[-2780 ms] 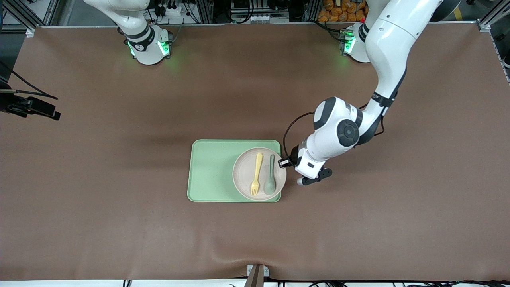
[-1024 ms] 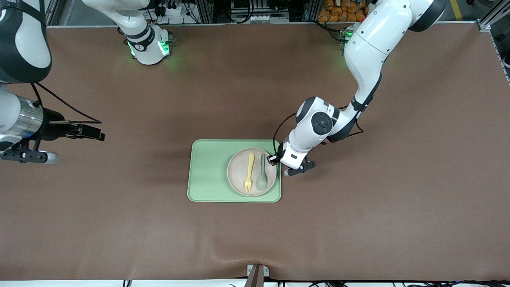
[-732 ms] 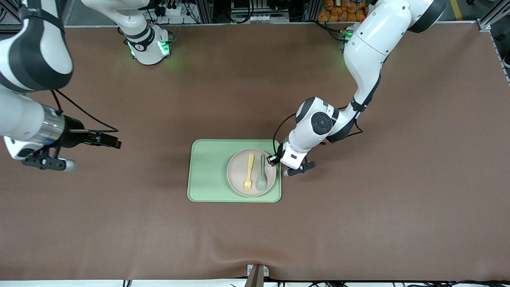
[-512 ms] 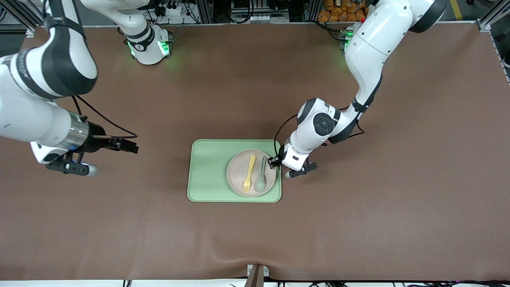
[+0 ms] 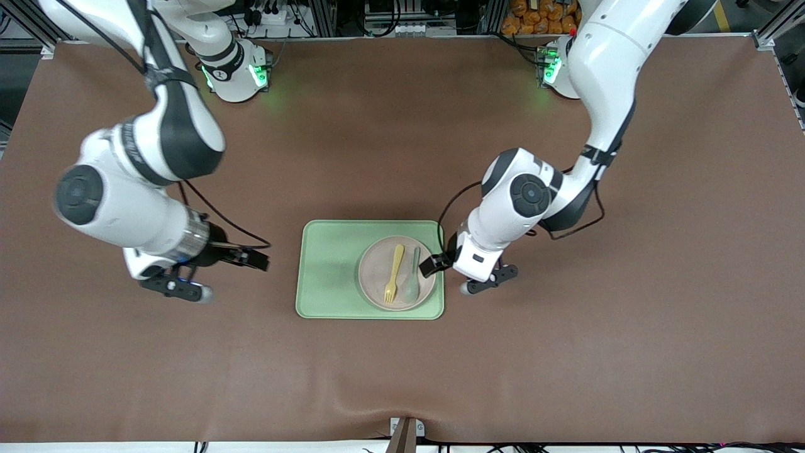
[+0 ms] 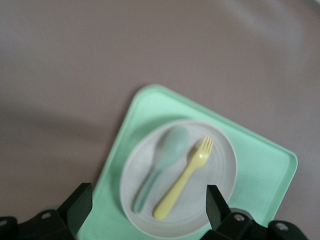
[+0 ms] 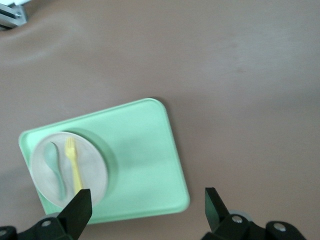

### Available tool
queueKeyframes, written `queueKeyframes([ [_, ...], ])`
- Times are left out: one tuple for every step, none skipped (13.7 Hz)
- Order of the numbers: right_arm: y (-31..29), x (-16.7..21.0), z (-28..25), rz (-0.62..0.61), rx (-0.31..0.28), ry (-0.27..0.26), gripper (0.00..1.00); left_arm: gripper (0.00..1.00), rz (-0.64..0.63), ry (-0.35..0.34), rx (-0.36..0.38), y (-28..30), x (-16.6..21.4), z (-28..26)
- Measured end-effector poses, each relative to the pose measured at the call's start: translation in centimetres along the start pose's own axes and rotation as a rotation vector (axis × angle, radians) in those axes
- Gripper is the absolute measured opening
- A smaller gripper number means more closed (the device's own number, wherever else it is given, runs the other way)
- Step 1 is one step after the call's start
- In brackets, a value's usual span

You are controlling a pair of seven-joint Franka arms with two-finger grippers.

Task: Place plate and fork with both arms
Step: 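Raise the left gripper away while the right gripper moves over the fork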

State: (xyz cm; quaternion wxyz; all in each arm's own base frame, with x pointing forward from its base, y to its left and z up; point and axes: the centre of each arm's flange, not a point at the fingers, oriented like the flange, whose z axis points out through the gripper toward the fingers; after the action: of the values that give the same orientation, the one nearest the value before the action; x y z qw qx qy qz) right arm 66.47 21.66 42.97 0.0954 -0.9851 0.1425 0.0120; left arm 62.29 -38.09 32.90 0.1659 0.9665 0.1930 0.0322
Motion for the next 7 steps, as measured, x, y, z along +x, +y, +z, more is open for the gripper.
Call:
queueKeyframes([
  [-1.9,-0.1,1.7,0.007,0.012,0.013,1.00,1.00,0.011,0.021,0.019,-0.2,1.0,-2.2],
  [-3.7,-0.2,3.7,0.002,0.024,0.026,1.00,1.00,0.023,0.033,0.037,-0.5,1.8,-4.5],
  [-5.3,-0.4,6.0,-0.013,0.034,0.034,1.00,1.00,0.044,0.032,0.062,-0.9,2.6,-7.2],
  [-6.9,-0.6,8.3,-0.031,0.044,0.045,1.00,1.00,0.084,0.015,0.098,-1.5,3.3,-9.8],
  [-8.3,-1.0,10.6,-0.048,0.057,0.059,0.95,1.00,0.135,-0.007,0.131,-1.9,3.9,-12.2],
  [-9.6,-1.5,12.7,-0.052,0.071,0.074,0.93,1.00,0.176,-0.026,0.156,-2.5,4.5,-14.2],
  [-10.7,-2.0,14.8,-0.038,0.084,0.087,0.90,1.00,0.197,-0.043,0.177,-3.3,5.2,-15.7],
])
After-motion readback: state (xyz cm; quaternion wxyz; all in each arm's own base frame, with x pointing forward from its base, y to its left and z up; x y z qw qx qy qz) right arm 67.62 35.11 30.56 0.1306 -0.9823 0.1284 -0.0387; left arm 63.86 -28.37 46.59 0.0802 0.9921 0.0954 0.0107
